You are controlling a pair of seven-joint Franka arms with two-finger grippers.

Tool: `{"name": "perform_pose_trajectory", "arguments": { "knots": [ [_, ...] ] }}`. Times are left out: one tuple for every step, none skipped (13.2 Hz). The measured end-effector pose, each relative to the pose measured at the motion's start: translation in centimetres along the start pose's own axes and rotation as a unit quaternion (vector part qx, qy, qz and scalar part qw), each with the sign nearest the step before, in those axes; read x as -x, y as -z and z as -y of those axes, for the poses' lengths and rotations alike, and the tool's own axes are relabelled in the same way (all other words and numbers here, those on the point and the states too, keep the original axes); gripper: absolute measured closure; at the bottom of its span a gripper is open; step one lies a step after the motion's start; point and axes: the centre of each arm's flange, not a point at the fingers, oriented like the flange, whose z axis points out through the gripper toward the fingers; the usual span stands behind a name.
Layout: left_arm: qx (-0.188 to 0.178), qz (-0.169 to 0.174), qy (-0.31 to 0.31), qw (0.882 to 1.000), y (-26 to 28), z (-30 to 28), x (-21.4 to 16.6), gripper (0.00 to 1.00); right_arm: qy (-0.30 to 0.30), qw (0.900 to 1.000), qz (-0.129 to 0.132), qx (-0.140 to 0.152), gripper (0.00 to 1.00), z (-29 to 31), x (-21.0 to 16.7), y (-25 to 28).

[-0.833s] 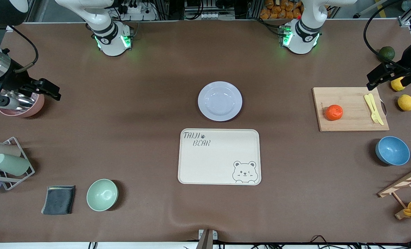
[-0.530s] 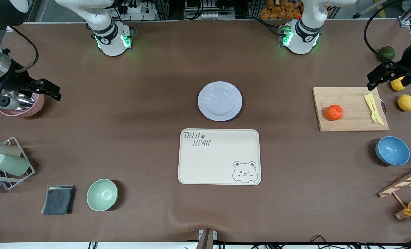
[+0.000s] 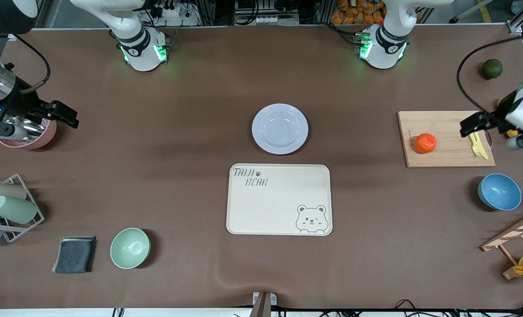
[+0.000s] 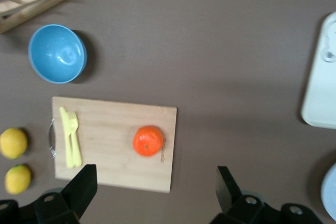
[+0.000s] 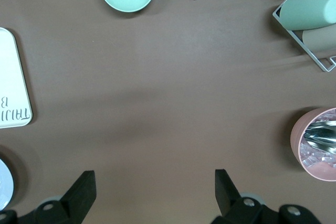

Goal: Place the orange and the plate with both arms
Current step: 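Lower the left gripper toward the orange on the cutting board, then grasp the orange with the left gripper while the right gripper rises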

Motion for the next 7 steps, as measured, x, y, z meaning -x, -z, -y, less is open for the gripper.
{"name": "perform_pose_trajectory", "arguments": {
  "knots": [
    [0.001,0.004,0.0,1.0,-2.9,0.4,0.3,0.0,0.001,1.0,0.001,0.0,0.0,0.1,0.0,-0.1],
    [0.001,0.013,-0.001,1.0,-5.2,0.7,0.7,0.0,0.003,1.0,0.003,0.0,0.0,0.3,-0.1,-0.3],
    [0.0,0.025,-0.002,1.0,-7.0,0.6,1.3,0.0,0.005,1.0,0.004,0.001,0.0,0.6,-0.1,-0.4],
    [0.0,0.036,-0.003,0.999,-8.6,0.5,1.8,0.0,0.007,1.0,0.004,0.001,0.0,0.8,-0.1,-0.4],
    [0.0,0.039,-0.003,0.999,-10.3,0.6,2.2,0.0,0.009,1.0,0.005,0.001,0.0,1.0,-0.1,-0.5],
    [-0.001,0.037,-0.001,0.999,-12.5,1.0,2.7,0.0,0.01,1.0,0.006,0.001,0.0,1.1,-0.1,-0.6],
    [-0.004,0.033,0.0,0.999,-15.0,1.4,3.3,0.0,0.01,1.0,0.006,0.001,0.0,1.2,-0.1,-0.7]
  ]
}}
